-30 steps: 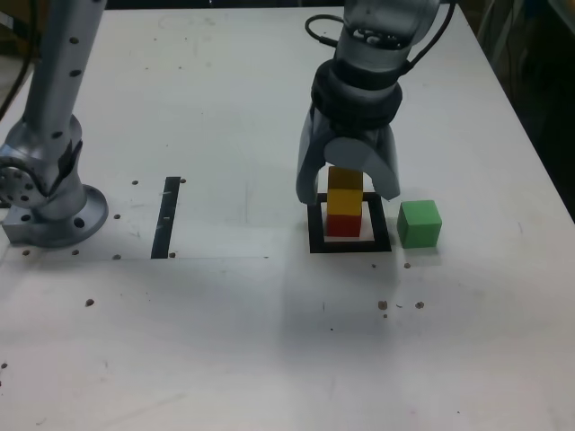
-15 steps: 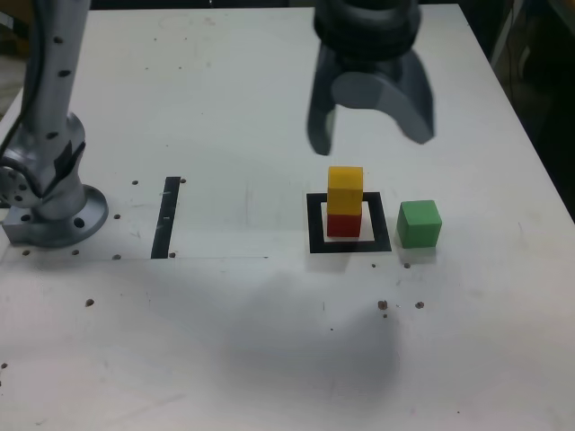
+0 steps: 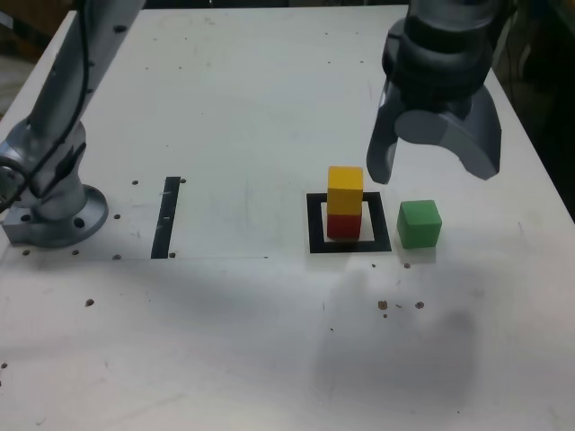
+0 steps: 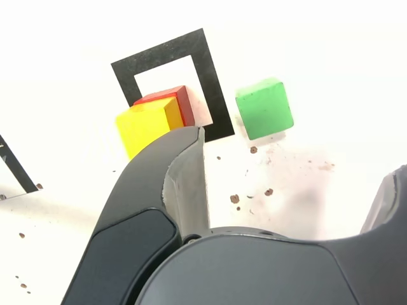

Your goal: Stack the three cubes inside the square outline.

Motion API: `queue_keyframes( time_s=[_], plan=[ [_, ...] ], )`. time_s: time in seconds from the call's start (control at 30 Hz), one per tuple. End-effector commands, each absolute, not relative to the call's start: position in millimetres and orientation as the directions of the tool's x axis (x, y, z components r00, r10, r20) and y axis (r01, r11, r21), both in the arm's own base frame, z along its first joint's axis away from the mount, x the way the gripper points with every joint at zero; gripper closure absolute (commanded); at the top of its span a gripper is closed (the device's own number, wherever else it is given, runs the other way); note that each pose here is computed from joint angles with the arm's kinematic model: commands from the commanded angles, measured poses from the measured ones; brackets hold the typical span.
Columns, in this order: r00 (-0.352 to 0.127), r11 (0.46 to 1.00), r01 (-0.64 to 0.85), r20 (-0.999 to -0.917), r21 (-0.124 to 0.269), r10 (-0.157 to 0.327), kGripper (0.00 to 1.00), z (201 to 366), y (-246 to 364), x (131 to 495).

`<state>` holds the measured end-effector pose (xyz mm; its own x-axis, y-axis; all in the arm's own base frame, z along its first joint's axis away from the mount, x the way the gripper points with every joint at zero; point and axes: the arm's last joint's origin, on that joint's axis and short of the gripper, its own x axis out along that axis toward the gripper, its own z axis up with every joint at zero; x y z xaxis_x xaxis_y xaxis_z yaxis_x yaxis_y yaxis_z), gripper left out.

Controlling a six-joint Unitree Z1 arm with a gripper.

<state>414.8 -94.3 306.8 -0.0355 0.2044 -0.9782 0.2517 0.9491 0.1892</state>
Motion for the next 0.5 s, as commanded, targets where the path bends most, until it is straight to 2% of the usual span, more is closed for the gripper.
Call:
queue_keyframes(
  time_s=[0.0,0.17,0.47],
  plan=[
    [-0.051,0.947,0.257,-0.9764,0.19,0.21,0.03,300.3,-96,418],
    [-0.075,0.948,0.256,-0.9741,0.188,0.214,0.03,284.6,-96,427],
    [-0.094,0.953,0.24,-0.9722,0.187,0.215,0.03,273.5,-91,433]
  ],
)
